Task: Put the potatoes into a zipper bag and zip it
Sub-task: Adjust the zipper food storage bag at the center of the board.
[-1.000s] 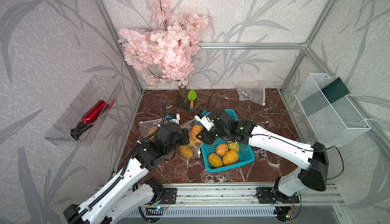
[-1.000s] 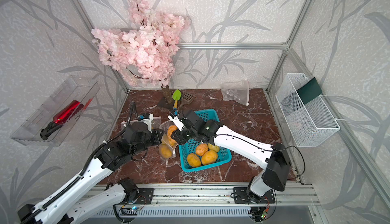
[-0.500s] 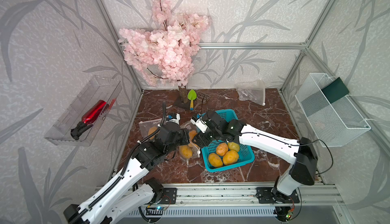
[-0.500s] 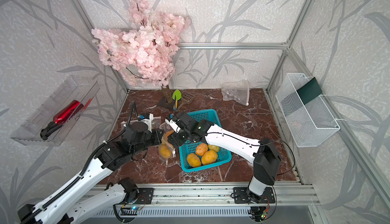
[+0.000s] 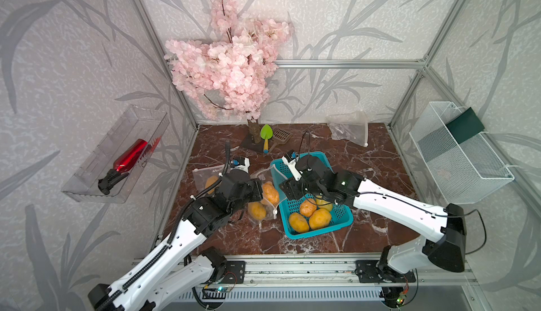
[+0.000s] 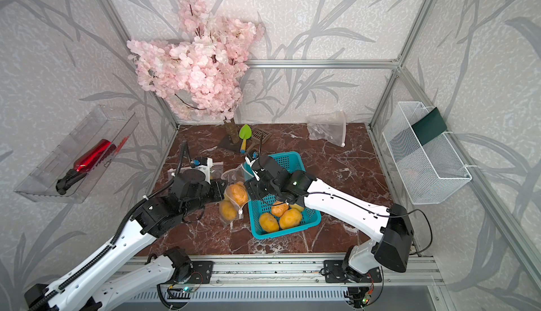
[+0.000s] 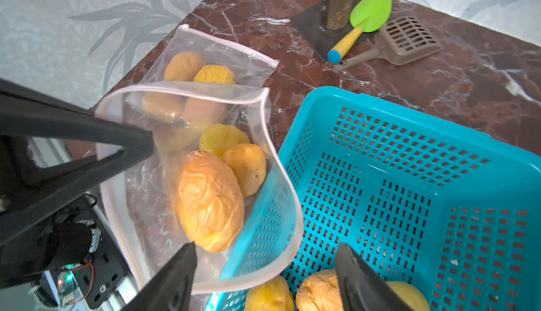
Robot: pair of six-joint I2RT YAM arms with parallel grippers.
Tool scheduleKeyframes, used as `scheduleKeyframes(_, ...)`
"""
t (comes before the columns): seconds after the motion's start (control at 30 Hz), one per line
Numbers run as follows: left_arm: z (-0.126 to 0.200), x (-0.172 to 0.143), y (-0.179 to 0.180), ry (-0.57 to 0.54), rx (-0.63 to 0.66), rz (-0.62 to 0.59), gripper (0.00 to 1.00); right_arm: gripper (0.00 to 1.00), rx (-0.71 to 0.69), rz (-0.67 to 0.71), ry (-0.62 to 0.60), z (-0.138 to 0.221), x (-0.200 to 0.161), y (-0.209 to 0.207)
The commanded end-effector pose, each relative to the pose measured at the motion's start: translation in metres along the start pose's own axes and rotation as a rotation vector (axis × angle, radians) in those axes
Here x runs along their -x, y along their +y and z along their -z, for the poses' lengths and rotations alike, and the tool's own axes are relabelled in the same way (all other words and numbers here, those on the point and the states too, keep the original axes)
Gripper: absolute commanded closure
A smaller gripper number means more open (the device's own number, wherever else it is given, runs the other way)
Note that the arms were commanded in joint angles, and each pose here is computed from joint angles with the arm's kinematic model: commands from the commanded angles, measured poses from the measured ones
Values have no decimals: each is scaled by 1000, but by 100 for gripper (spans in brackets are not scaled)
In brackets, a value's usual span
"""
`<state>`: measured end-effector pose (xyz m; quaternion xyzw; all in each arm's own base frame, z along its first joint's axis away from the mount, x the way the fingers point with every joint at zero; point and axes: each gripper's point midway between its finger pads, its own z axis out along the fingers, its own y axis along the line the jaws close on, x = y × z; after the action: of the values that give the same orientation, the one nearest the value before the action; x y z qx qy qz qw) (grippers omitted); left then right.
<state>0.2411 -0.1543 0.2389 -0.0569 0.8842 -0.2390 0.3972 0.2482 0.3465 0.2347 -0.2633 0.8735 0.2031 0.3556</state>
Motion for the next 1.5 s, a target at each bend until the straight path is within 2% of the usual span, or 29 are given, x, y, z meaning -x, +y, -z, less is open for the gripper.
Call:
scheduleKeyframes(0.0, 12, 13, -1, -56, -2, 9, 100, 31, -87, -97, -2, -9, -10, -17)
scheduleKeyframes(0.17, 14, 14, 0, -64, -3, 12, 100, 43, -21, -115, 54, -28, -18, -3)
scheduleKeyframes(0.23, 14, 14, -1, -63, -2, 12, 100, 56, -10, -107, 74, -34, -19, 1)
scheduleKeyframes(0.33, 12, 13, -2, -56, -4, 12, 100, 80, -16, -90, 85, -36, -17, 1)
scheduleKeyframes(0.4, 12, 13, -2, -55, -5, 12, 100, 88, -12, -79, 64, -31, -13, 2)
scheduleKeyframes(0.6, 11, 12, -2, -54, -9, 14, 100, 90, 136, 9, -14, -13, 7, 28)
scheduleKeyframes(0.77, 11, 13, 0, -62, 1, 21, 100, 90, 216, 121, -21, -2, 15, 56)
scheduleKeyframes(1.1, 15, 16, 24, -129, 92, 69, 100, 91, 174, 240, 21, -25, 19, 76)
scheduleKeyframes(1.17, 17, 16, 27, -141, 104, 76, 100, 86, 171, 230, 22, -24, 18, 77)
scheduleKeyframes(1.3, 24, 20, 44, -179, 184, 100, 100, 54, 188, 202, -16, -8, 20, 75)
scheduleKeyframes(1.33, 26, 21, 50, -191, 211, 107, 100, 43, 195, 199, -38, -2, 20, 74)
scheduleKeyframes(1.47, 28, 21, 67, -215, 290, 133, 100, 12, 154, 128, -174, 22, 23, 55)
